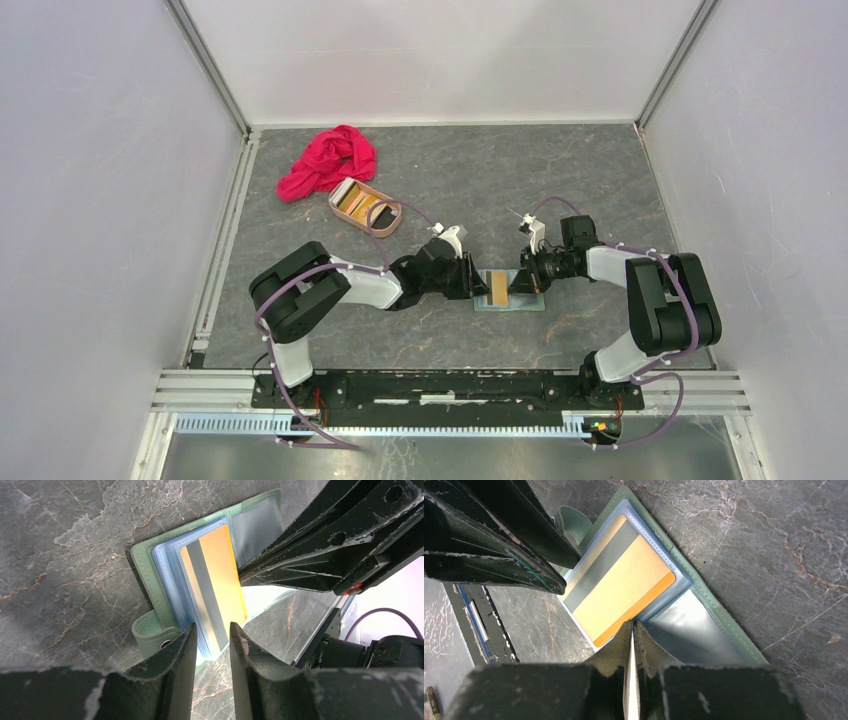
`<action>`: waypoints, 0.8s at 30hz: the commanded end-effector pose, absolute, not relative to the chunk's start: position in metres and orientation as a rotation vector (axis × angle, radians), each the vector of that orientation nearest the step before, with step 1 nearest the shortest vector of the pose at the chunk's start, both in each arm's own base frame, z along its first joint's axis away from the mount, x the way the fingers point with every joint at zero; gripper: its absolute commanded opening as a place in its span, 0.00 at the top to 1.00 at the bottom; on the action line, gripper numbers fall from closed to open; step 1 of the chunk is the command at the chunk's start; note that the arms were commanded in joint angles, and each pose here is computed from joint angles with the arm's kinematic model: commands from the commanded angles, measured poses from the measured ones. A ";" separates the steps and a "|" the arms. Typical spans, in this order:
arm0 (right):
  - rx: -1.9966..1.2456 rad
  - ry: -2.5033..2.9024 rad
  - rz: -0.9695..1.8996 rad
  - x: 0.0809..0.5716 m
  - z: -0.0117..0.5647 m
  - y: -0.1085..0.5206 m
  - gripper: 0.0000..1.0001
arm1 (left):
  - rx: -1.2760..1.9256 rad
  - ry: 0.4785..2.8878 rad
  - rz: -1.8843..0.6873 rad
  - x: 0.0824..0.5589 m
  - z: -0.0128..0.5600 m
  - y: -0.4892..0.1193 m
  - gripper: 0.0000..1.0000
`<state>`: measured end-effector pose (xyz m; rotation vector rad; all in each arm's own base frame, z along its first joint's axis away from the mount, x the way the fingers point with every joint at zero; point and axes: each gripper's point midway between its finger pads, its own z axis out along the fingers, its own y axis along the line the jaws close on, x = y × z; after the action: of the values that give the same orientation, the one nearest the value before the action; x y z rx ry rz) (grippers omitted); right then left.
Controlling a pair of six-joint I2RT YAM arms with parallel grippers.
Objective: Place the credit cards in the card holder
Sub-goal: Turn over the card slot in the card holder.
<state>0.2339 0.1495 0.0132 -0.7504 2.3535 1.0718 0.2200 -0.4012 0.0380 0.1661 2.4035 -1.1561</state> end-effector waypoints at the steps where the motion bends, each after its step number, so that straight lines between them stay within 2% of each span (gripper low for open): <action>1: -0.765 2.399 0.980 0.239 0.000 0.141 0.90 | 0.190 2.343 -1.224 0.221 0.061 -0.415 0.63; 14: -0.772 2.385 0.989 0.239 0.003 0.142 0.89 | 0.212 2.277 -1.330 0.216 0.084 -0.427 0.65; 24: -0.815 2.292 0.972 0.246 0.022 0.144 0.79 | 0.210 2.213 -1.467 0.212 0.097 -0.438 0.65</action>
<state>0.2334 0.1502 0.0169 -0.7604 2.3397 1.0741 0.2131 -0.4222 0.0670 0.2033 2.3125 -1.3340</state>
